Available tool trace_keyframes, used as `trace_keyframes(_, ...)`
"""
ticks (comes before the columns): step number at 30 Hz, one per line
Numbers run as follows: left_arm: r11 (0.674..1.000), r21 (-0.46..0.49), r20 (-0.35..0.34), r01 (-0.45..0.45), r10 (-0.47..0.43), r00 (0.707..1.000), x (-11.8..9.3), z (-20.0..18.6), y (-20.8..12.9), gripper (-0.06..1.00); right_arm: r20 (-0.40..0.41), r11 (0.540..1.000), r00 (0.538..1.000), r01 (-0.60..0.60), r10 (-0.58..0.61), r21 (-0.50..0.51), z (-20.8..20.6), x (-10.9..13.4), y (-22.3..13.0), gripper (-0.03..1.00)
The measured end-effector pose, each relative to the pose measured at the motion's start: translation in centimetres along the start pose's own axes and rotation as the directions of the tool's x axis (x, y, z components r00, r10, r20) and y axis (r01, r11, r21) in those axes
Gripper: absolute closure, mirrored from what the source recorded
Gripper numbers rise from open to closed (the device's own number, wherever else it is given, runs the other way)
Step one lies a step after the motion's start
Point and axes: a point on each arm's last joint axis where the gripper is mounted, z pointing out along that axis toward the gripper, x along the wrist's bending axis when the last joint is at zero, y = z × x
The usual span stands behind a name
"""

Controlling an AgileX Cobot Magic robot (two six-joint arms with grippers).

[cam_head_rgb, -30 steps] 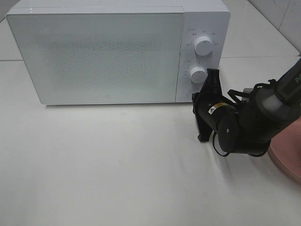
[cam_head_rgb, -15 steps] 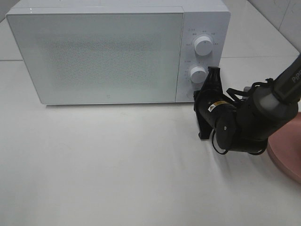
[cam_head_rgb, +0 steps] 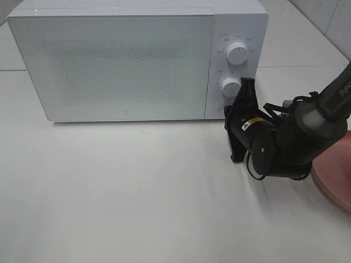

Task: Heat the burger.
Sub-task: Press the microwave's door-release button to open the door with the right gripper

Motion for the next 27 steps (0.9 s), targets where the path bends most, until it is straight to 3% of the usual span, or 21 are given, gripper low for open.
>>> trace_keyframes(18,1.000,0.000,0.000,0.000,0.000,1.000,0.0,0.0,0.0,-0.03,-0.003,1.000,1.000,-0.001,0.001,-0.012,0.6,0.2,-0.2,0.96)
trace_keyframes(27,1.000,0.000,0.000,0.000,0.000,1.000,0.0,0.0,0.0,-0.03,0.034,0.999,0.999,0.021,-0.020,-0.029,1.3,0.7,-0.9,0.96)
